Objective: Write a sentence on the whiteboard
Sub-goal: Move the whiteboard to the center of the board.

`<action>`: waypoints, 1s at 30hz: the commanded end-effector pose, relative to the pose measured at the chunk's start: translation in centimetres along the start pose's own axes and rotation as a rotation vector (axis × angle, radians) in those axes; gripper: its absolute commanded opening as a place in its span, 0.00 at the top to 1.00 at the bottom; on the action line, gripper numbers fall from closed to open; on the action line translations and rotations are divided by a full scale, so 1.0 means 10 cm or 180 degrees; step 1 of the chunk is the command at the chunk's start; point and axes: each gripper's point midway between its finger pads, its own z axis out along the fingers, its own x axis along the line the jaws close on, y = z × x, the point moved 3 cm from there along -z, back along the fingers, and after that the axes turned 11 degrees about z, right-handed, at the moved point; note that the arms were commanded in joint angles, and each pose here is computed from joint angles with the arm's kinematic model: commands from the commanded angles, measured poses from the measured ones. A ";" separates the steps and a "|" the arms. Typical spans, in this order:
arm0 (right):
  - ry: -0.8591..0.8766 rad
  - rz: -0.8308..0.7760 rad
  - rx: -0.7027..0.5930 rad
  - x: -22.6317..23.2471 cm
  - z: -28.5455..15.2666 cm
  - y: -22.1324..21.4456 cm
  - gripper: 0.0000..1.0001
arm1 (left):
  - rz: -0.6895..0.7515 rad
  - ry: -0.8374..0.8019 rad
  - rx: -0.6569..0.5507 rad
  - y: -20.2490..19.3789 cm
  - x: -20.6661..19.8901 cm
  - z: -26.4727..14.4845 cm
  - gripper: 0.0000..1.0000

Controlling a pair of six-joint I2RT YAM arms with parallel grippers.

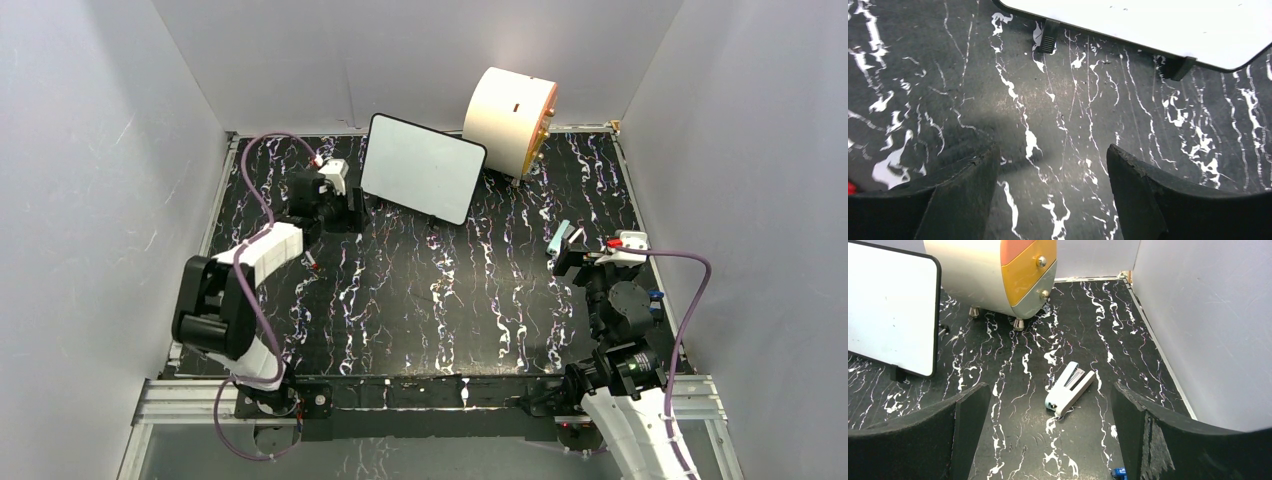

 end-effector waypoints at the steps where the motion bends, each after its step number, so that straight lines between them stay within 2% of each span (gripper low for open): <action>1: 0.0053 0.0050 -0.0162 0.03 0.00 0.10 0.01 | 0.0228 -0.0210 -0.0251 0.22 -0.02 0.24 0.27; 10: 0.0026 0.0040 -0.0139 0.01 0.00 0.09 0.01 | 0.0273 -0.0185 -0.0050 0.19 0.13 0.88 0.31; 17: -0.0002 0.0029 -0.0118 0.00 0.01 0.07 0.01 | 0.0394 -0.0228 -0.0171 0.28 0.19 1.19 0.44; 21: -0.0018 0.0022 -0.0113 0.00 0.02 0.06 0.01 | 0.0494 -0.0301 -0.0212 0.33 0.19 1.29 0.48; 30: -0.0006 0.0009 -0.0097 0.00 0.02 0.05 0.01 | 0.0556 -0.0489 -0.0138 0.27 0.12 1.34 0.79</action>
